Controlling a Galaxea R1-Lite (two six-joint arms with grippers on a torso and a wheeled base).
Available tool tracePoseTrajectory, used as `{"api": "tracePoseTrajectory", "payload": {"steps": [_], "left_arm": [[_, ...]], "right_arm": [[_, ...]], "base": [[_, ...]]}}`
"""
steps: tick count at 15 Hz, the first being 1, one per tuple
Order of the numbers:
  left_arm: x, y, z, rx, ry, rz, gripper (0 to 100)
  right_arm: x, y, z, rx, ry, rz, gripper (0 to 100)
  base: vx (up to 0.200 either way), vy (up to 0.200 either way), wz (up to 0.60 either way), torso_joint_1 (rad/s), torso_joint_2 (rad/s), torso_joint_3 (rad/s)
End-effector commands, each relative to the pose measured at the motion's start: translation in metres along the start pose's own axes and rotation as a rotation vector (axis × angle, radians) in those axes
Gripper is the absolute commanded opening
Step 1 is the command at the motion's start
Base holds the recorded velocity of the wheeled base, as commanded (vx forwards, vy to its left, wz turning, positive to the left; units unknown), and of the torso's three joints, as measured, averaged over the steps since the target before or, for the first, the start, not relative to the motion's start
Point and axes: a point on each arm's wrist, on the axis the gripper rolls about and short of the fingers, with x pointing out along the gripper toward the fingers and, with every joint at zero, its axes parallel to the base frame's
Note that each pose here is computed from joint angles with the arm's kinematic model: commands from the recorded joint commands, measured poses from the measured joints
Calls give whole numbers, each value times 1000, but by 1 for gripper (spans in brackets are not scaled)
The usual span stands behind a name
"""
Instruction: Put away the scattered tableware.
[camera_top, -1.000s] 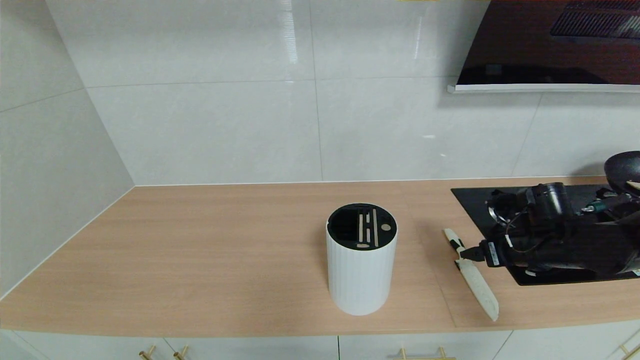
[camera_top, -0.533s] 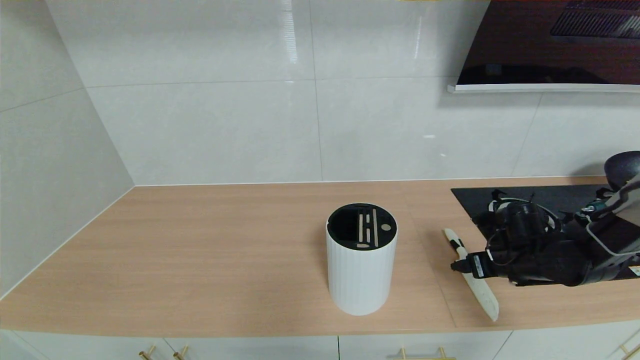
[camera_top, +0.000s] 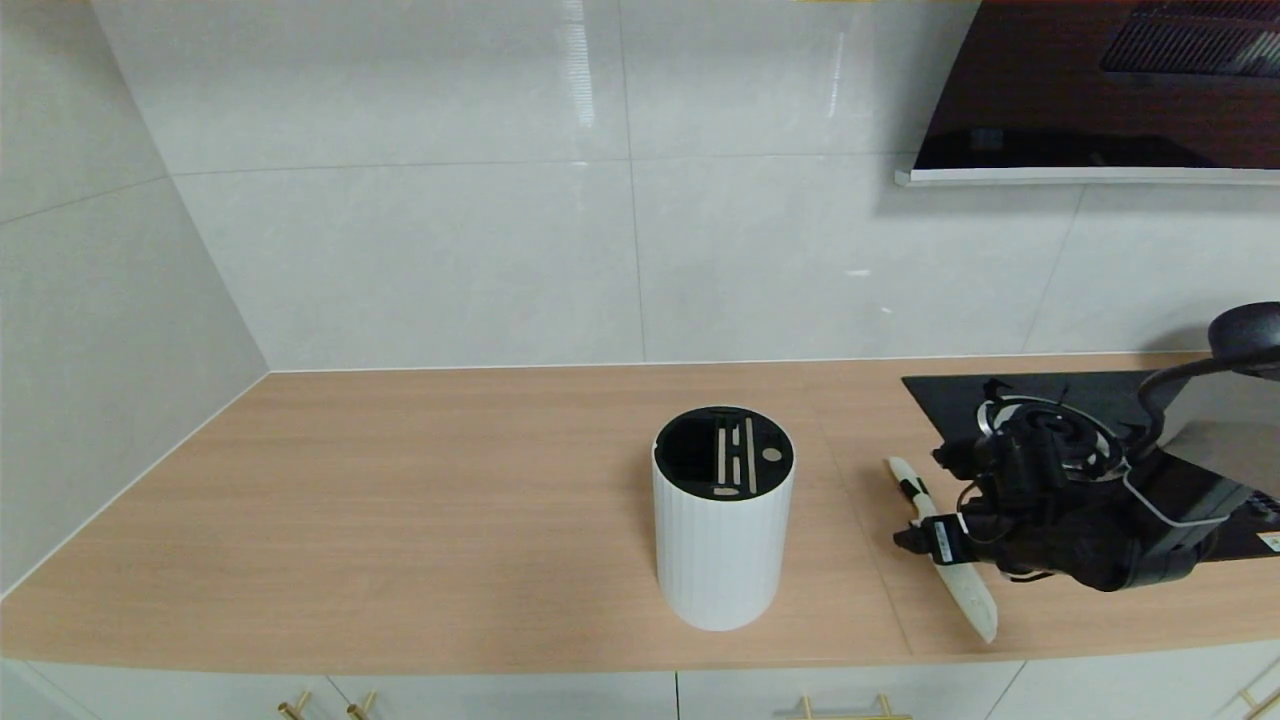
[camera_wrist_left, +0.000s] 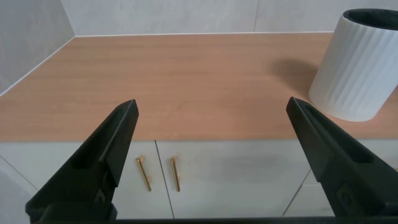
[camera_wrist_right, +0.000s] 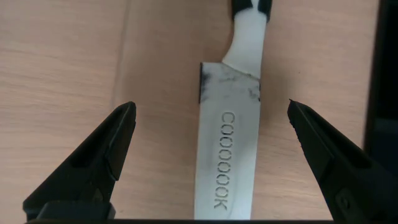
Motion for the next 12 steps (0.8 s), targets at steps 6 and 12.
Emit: {"api": "tracePoseTrajectory", "payload": {"steps": [6, 12], "left_arm": [[0, 0, 0, 0, 0, 0, 100], [0, 0, 0, 0, 0, 0, 100]], "right_arm": [[19, -3, -3, 9, -29, -4, 100], [26, -11, -3, 26, -30, -17, 100]], "base": [[0, 0, 0, 0, 0, 0], [0, 0, 0, 0, 0, 0]]}}
